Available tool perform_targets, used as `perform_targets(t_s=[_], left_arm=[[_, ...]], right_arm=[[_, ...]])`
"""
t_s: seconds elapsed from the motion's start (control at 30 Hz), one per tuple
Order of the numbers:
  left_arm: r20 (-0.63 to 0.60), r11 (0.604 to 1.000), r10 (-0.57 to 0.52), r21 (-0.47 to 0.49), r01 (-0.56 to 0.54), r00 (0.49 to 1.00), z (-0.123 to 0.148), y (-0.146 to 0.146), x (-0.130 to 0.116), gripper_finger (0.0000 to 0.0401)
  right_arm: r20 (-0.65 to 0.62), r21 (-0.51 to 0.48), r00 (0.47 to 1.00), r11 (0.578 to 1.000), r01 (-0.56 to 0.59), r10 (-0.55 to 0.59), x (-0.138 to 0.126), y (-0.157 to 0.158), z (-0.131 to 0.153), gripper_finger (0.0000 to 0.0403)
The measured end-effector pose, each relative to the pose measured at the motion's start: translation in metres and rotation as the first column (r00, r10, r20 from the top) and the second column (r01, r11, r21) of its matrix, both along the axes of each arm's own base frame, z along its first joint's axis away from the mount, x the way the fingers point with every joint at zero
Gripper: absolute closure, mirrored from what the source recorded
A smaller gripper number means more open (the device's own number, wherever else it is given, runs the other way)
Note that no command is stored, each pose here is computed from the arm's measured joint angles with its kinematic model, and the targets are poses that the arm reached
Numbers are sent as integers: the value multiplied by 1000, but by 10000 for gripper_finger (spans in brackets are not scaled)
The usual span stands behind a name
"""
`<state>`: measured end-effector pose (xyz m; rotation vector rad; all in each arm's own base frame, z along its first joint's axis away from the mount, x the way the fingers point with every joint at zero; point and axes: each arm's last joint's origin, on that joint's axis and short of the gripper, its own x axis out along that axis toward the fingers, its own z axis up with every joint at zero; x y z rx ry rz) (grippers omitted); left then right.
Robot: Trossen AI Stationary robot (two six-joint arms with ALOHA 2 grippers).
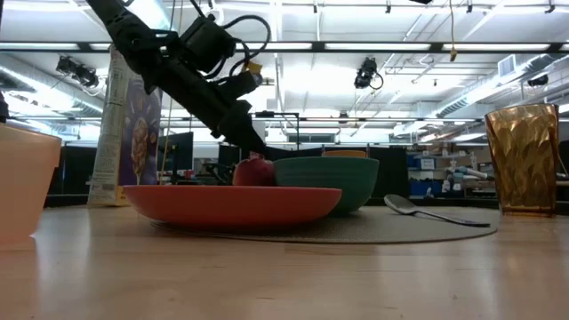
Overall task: Arrange a breakfast setting
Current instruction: Put the apple on the placemat left side of the bowl, then put the toasted bread on the orange plate
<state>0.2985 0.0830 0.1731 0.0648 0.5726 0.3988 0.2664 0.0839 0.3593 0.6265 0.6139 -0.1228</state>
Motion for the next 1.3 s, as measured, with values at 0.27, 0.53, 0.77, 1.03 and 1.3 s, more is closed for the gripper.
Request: perform_targets(t_s=[0.27, 0.53, 0.77, 1.03, 1.3], left_arm=[[49, 1000, -4, 13, 3, 999, 24, -3, -10, 294], [198, 999, -48, 1, 49, 979, 75, -29, -35, 294], [355, 988, -81, -92, 121, 931, 106, -59, -53, 294], [399, 954, -149, -185, 238, 905, 110, -90, -55, 294], [421, 878, -266, -266, 398, 867, 110, -129, -59, 294]], right_arm=[[-49, 12, 996, 997, 71, -71, -6, -3, 1, 55], [-455, 330, 888, 914, 238, -67, -27, 25, 12, 56], [-835, 387, 547, 770, 508, 59, -50, 90, -7, 56], [-953, 169, 299, 734, 658, -49, -94, 121, -21, 57], [-951, 99, 273, 691, 716, -146, -109, 109, -42, 96]])
